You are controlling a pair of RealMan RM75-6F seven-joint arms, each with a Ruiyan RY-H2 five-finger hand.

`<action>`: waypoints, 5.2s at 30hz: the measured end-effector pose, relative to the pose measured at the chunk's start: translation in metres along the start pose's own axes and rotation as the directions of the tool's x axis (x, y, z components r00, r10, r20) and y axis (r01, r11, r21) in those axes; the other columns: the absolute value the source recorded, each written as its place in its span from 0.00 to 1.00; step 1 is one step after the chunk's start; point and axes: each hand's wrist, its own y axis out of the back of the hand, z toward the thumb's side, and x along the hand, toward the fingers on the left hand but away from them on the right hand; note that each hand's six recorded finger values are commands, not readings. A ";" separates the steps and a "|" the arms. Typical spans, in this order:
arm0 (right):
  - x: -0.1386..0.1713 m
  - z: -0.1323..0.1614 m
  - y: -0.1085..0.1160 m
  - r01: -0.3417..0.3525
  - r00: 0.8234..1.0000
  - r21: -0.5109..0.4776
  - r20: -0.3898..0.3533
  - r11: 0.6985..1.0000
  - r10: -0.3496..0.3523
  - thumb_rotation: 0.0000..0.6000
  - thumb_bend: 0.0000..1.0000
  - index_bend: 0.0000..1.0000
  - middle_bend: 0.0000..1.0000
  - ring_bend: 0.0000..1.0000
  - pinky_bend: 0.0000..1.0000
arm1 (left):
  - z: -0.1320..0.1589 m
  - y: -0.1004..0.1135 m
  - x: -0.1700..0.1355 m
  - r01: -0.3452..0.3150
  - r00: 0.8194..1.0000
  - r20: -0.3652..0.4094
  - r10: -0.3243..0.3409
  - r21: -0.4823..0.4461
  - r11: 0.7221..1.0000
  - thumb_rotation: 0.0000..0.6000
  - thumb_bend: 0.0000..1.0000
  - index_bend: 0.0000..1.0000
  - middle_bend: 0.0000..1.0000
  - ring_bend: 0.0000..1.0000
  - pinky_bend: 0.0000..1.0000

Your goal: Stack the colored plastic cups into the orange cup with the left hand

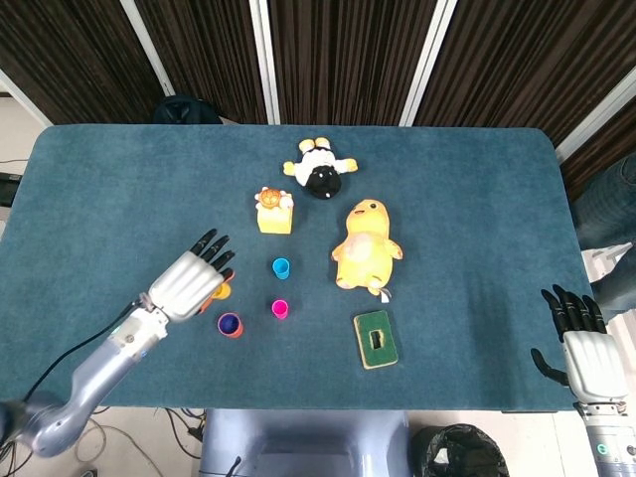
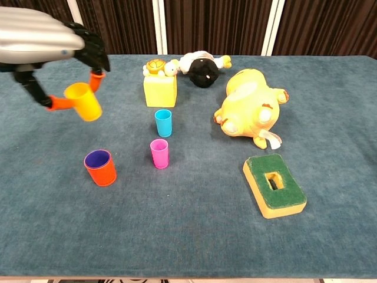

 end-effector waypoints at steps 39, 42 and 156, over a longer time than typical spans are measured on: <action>0.000 -0.006 0.007 0.018 1.000 -0.018 0.017 1.000 -0.018 1.00 0.37 0.06 0.04 0.07 0.04 | 0.038 -0.042 0.001 0.064 0.990 0.130 -0.062 -0.011 0.998 1.00 0.29 0.33 0.15 0.00 0.00; 0.000 -0.006 0.007 0.019 1.000 -0.018 0.018 1.000 -0.019 1.00 0.37 0.06 0.04 0.07 0.04 | 0.037 -0.042 0.001 0.069 0.990 0.125 -0.068 -0.005 0.998 1.00 0.28 0.27 0.14 0.00 0.00; 0.000 -0.007 0.005 0.007 1.000 -0.027 0.026 1.000 -0.006 1.00 0.37 0.06 0.04 0.07 0.04 | 0.035 -0.036 -0.002 0.044 0.990 0.133 -0.046 0.016 0.999 1.00 0.31 0.47 0.23 0.00 0.04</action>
